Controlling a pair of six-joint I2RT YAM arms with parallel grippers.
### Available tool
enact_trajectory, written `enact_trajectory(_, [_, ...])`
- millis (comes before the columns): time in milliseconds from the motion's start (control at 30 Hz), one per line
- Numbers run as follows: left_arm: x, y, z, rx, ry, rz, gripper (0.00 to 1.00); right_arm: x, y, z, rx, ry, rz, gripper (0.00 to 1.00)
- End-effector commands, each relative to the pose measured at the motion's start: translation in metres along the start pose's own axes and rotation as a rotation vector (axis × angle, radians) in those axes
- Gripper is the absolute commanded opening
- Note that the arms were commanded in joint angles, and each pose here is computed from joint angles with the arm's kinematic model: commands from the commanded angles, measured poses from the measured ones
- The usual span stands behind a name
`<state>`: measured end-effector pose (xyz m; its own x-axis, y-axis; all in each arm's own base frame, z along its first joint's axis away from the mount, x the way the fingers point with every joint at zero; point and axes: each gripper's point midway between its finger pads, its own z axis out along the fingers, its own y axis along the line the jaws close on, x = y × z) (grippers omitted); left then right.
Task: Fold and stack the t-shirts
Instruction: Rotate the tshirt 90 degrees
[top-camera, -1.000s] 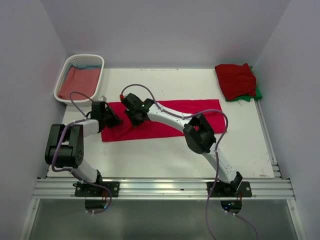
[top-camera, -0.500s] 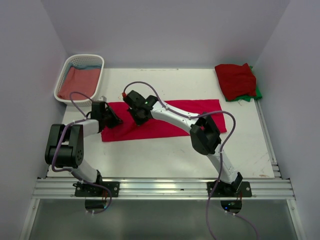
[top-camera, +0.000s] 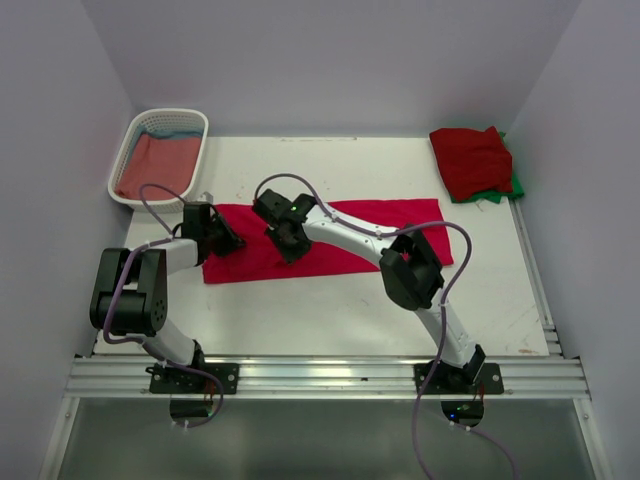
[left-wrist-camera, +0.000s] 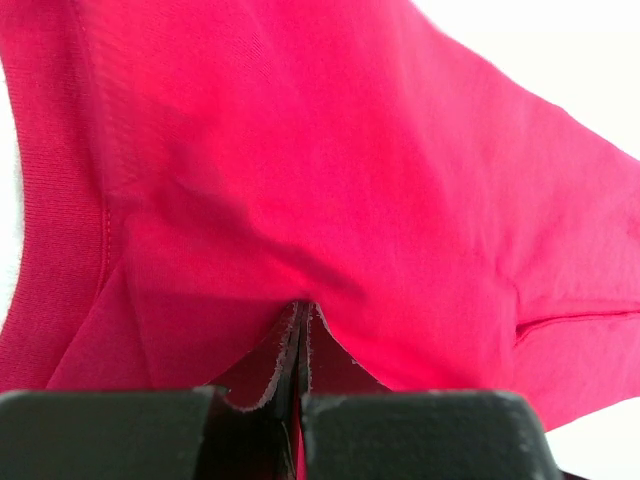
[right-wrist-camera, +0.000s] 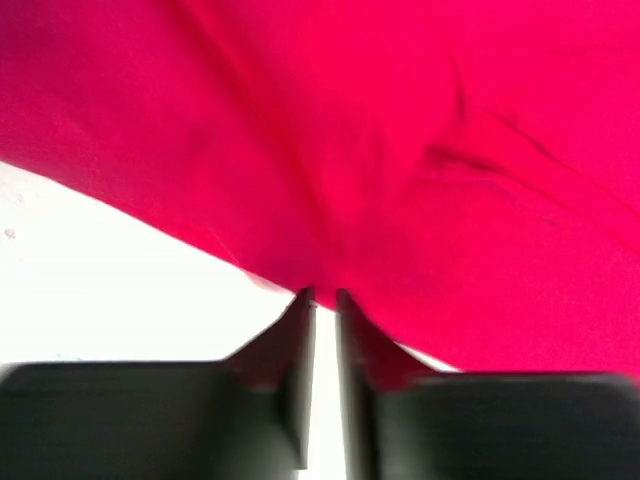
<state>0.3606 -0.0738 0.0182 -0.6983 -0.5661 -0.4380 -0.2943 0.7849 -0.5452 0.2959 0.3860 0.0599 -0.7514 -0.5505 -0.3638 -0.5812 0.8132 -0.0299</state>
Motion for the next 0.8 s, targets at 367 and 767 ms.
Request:
enact_trajectory(367, [-0.020,-0.007,-0.011,0.008,-0.058,0.050,0.00,-0.021,-0.014,-0.041,0.048,-0.104,0.001,0.56])
enact_trajectory(767, [-0.039,-0.054,-0.059,0.130,-0.112,0.101,0.00,-0.019,-0.130,-0.077,0.187,-0.335,0.357,0.18])
